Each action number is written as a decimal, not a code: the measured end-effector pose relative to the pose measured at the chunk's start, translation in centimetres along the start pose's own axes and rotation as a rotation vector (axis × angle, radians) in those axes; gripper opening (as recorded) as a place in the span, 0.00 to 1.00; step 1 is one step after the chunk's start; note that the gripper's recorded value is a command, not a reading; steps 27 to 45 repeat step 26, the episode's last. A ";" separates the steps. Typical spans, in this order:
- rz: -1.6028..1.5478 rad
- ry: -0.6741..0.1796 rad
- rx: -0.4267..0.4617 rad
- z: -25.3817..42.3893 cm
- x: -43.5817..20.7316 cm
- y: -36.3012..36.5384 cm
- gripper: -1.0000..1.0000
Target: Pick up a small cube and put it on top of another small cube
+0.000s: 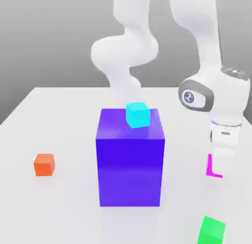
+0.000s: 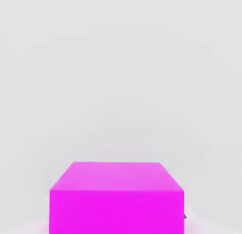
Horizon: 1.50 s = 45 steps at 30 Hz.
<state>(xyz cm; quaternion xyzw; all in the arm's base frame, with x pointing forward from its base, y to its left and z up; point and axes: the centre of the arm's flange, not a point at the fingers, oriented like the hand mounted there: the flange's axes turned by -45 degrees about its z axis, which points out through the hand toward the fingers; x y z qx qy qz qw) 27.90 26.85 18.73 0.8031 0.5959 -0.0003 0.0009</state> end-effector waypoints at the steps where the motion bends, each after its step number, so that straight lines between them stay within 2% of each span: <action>1: 0.026 0.000 0.000 -0.5 0.2 0.8 0.00; 9: 0.315 -0.002 -0.001 -2.8 1.4 10.5 0.00; 16: 0.585 0.000 0.002 -5.2 0.0 20.0 0.00; 20: 0.633 0.001 0.003 -1.4 -0.5 21.8 0.00; 21: 0.634 0.001 0.003 0.0 -0.5 21.8 1.00; 45: 0.634 0.001 0.003 0.0 -0.5 21.8 1.00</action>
